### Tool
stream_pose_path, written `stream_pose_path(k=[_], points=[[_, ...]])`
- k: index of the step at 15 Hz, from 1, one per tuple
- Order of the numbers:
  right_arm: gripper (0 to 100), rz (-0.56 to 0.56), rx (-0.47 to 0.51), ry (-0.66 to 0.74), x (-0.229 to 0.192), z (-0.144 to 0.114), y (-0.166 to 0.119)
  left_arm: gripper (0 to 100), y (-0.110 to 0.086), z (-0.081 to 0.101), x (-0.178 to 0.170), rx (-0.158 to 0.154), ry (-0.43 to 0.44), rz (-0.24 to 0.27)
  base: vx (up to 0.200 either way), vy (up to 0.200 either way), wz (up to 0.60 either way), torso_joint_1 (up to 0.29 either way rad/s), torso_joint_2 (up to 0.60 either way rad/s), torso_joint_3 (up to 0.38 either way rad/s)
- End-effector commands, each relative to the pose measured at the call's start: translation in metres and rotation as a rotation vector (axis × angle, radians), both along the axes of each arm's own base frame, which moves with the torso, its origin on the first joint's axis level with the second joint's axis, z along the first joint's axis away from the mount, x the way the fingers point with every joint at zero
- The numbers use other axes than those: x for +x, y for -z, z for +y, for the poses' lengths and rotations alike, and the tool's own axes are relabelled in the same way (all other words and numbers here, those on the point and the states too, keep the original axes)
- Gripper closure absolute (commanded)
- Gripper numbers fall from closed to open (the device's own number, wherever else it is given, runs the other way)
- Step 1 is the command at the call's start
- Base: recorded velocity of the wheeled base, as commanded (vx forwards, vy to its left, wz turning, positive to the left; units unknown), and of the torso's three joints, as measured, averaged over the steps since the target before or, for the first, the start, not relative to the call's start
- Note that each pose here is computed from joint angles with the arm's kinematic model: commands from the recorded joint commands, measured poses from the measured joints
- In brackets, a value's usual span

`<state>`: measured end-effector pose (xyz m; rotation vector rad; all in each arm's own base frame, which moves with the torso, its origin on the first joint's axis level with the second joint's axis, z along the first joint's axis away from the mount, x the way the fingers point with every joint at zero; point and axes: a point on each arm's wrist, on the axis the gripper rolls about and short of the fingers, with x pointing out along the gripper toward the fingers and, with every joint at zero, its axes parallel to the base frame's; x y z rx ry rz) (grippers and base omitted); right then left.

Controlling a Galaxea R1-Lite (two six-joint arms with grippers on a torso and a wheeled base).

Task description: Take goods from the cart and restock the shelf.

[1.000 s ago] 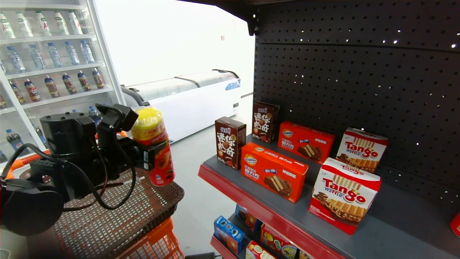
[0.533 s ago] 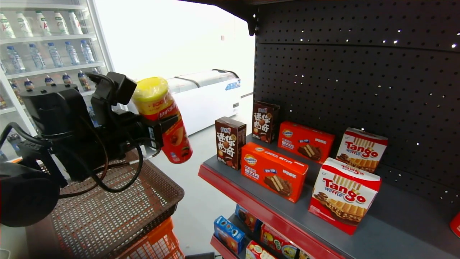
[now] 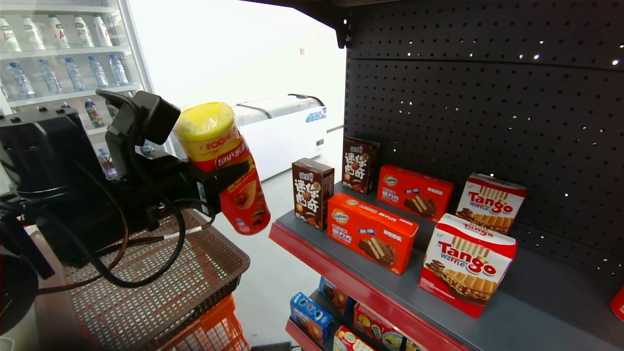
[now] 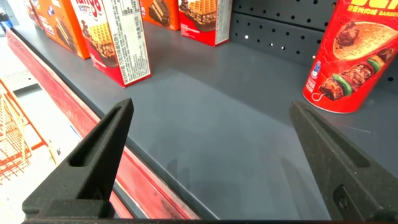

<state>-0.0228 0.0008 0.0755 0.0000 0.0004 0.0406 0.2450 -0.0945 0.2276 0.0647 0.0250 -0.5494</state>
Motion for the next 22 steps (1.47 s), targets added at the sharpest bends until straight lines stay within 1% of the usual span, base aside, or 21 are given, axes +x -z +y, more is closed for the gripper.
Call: stream_pose_path(k=[1,2,3,4,5,6,7,8,9,10,11,12,14,17,19,21,22], points=[[0,0.0,0.0,-0.001,0.0,0.0,0.0,100,-0.009,-0.002,-0.014,-0.01,0.027,-0.031,0.0,0.0,0.0,0.0,0.0,0.0],[0,0.0,0.0,-0.001,0.0,0.0,0.0,100,-0.011,-0.003,-0.019,-0.016,0.047,-0.035,0.0,0.0,0.0,0.0,0.0,0.0],[0,0.0,0.0,-0.001,0.0,0.0,0.0,100,-0.012,-0.007,-0.024,-0.025,0.097,-0.035,0.0,0.0,0.0,0.0,0.0,0.0],[0,0.001,0.0,0.001,0.0,0.0,0.0,100,-0.008,-0.009,-0.027,-0.038,0.156,-0.007,0.0,0.0,0.0,0.0,0.0,0.0],[0,0.0,0.0,0.001,0.0,0.0,0.0,100,-0.007,-0.009,-0.033,-0.049,0.224,0.002,0.0,0.0,0.0,0.0,0.0,0.0],[0,0.0,0.0,0.001,0.0,0.0,0.0,100,-0.006,-0.007,-0.036,-0.048,0.242,0.004,0.0,0.0,0.0,0.0,0.0,0.0],[0,0.0,0.0,-0.001,0.0,0.0,0.0,100,0.002,-0.005,-0.041,-0.037,0.246,0.026,0.0,0.0,0.0,0.0,0.0,0.0],[0,0.0,0.0,-0.001,0.0,0.0,0.0,100,0.006,-0.003,-0.048,-0.034,0.254,0.037,0.0,0.0,0.0,0.0,0.0,0.0],[0,0.001,0.0,-0.001,0.0,0.0,0.0,100,0.011,0.0,-0.055,-0.031,0.285,0.051,0.0,0.0,0.0,0.0,0.0,0.0],[0,0.001,0.0,0.001,0.0,0.0,0.0,100,0.011,0.001,-0.059,-0.033,0.31,0.049,0.0,0.0,0.0,0.0,0.0,0.0],[0,0.0,0.0,-0.001,0.0,0.0,0.0,100,0.009,0.002,-0.061,-0.031,0.316,0.058,0.0,0.0,0.0,0.0,0.0,0.0],[0,0.001,0.0,0.001,0.0,0.0,0.0,100,0.01,0.002,-0.064,-0.025,0.326,0.082,0.0,0.0,0.0,0.0,0.0,0.0],[0,0.0,0.0,0.001,0.0,0.0,0.0,100,0.01,0.0,-0.067,-0.018,0.373,0.108,0.0,0.0,0.0,0.0,0.0,0.0],[0,0.0,0.0,0.001,0.0,0.0,0.0,100,0.008,-0.003,-0.069,-0.022,0.42,0.107,0.0,0.0,0.0,0.0,0.0,0.0],[0,0.0,0.0,-0.001,0.0,0.0,0.0,100,0.007,-0.004,-0.071,-0.024,0.431,0.101,0.0,0.0,0.0,0.0,0.0,0.0],[0,0.001,-0.002,-0.001,0.0,0.0,0.0,100,0.005,-0.006,-0.077,-0.026,0.476,0.095,0.0,0.0,0.0,0.0,0.0,0.0],[0,0.0,-0.002,-0.001,0.0,0.0,0.0,100,0.005,-0.003,-0.083,-0.019,0.496,0.129,0.0,0.0,0.0,0.0,0.0,0.0]])
